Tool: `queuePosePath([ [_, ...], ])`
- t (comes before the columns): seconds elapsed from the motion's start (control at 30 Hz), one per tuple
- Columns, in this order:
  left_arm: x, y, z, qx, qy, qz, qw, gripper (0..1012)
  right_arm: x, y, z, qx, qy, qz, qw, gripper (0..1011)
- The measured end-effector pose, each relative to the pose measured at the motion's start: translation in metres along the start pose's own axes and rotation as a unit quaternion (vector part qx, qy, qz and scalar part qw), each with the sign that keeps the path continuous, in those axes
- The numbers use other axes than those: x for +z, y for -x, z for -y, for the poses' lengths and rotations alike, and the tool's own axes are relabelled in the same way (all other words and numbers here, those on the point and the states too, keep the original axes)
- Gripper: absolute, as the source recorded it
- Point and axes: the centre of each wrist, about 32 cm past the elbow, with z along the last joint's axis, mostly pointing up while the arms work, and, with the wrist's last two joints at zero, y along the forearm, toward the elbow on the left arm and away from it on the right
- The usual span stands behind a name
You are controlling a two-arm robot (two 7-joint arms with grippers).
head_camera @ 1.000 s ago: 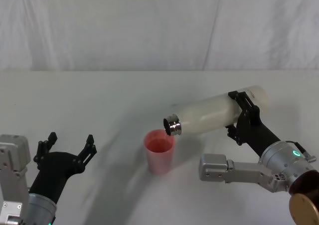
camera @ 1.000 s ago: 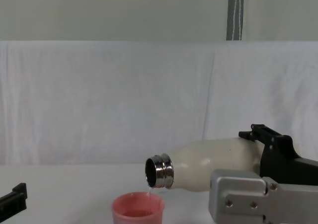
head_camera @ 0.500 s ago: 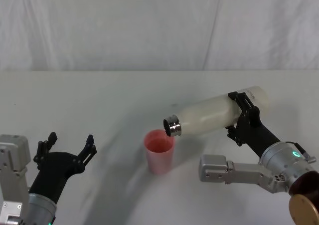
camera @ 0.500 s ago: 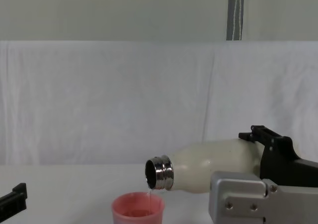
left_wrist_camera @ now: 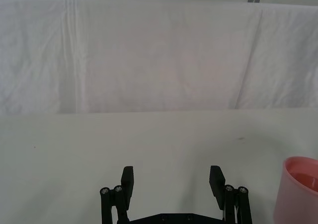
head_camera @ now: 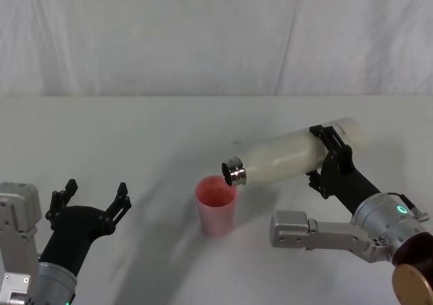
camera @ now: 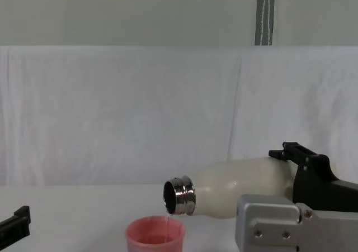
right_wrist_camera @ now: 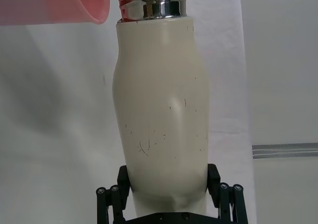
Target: Grasp the thermos with one hand and pour water into the cup lid.
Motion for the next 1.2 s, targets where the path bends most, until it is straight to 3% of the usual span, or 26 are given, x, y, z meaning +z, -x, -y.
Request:
queuePosePath([
  [1.2, 0.0000, 0.0000, 0.0000, 0.000, 0.000, 0.000, 1.0000, 1001, 0.0002, -0.0007, -0.0001, -0.001, 0.000, 0.004, 1.0000, 961],
])
